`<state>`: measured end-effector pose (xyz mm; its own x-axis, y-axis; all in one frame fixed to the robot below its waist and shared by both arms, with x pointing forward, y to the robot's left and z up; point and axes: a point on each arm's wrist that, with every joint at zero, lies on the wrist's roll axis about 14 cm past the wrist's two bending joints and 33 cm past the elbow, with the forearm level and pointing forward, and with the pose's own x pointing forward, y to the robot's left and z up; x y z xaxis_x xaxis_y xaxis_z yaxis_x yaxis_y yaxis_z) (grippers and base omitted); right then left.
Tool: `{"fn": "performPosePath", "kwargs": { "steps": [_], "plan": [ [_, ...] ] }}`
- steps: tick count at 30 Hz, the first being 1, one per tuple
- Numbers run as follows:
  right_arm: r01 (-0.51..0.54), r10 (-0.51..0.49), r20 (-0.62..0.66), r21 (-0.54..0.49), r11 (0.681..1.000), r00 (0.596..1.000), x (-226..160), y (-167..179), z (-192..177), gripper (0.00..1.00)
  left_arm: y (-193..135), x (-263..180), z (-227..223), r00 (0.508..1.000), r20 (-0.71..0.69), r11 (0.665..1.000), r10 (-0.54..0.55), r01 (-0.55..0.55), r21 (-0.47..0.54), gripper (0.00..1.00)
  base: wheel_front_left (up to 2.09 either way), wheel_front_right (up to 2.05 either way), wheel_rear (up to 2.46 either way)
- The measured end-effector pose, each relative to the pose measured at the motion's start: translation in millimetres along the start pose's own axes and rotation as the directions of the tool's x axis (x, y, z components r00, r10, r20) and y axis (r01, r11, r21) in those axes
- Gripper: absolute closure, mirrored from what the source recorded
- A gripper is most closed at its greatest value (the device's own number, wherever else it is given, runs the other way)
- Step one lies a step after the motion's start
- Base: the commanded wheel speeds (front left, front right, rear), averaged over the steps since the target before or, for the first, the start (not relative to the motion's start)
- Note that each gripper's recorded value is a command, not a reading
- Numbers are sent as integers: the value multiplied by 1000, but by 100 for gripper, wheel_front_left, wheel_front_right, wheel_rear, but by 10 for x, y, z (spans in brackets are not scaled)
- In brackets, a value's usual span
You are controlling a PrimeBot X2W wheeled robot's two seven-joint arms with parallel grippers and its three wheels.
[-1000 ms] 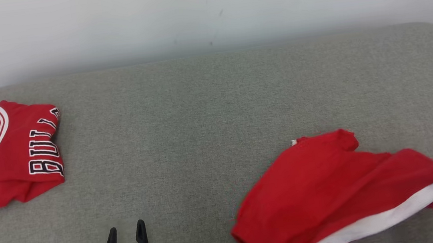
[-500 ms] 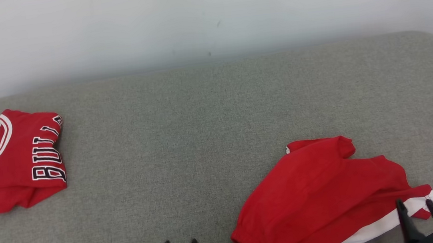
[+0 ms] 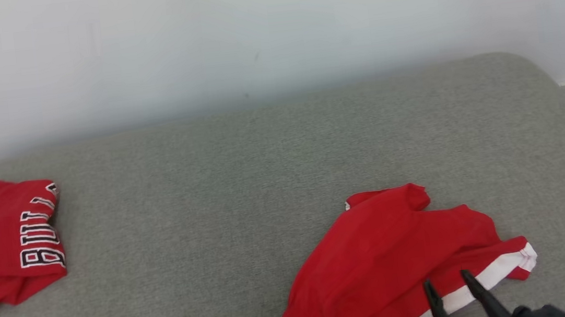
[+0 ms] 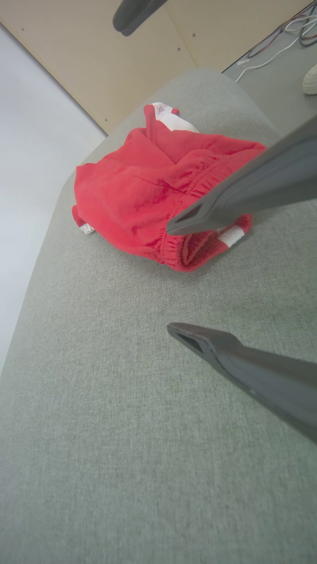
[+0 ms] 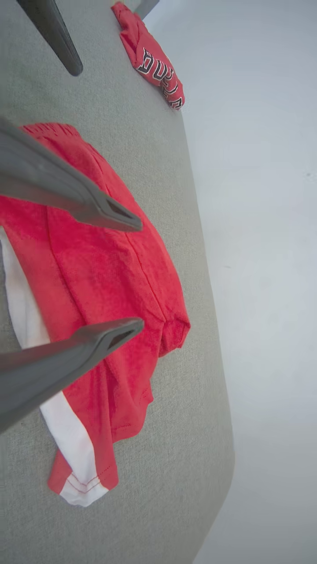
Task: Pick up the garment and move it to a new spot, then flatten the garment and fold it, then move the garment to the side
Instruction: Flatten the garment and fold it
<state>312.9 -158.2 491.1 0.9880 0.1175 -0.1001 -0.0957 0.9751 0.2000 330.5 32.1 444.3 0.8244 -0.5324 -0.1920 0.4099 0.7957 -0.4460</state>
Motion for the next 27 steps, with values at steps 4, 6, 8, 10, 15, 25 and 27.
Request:
{"fn": "performPosePath", "kwargs": {
  "steps": [4,6,8,10,15,25,27],
  "plan": [
    [-28,29,28,-21,999,999,-111,100,-39,0,-69,48,-56,1000,-16,1000,-18,18,3,0,0,0,0],
    [-25,25,25,-19,1000,999,-148,97,-77,0,-115,76,-112,999,-41,999,-33,33,6,0,0,0,0],
    [-16,16,21,-16,1000,1000,-180,81,-106,0,-153,111,-180,996,-75,999,-44,45,6,0,0,0,0],
    [-7,7,26,-16,1000,1000,-195,57,-105,0,-200,161,-217,993,-99,998,-58,57,-9,0,0,0,0],
    [21,-20,32,-19,1000,999,-220,-25,-97,0,-294,257,-364,979,-185,991,-82,61,-117,0,0,0,0],
    [56,-56,28,-14,998,998,-211,-122,-122,0,-427,476,-324,968,-210,966,-137,84,-246,0,0,0,0],
    [58,-57,27,-13,998,998,-205,-125,-128,0,-443,521,-291,968,-202,966,-146,96,-242,100,0,0,0]
  ]
}}
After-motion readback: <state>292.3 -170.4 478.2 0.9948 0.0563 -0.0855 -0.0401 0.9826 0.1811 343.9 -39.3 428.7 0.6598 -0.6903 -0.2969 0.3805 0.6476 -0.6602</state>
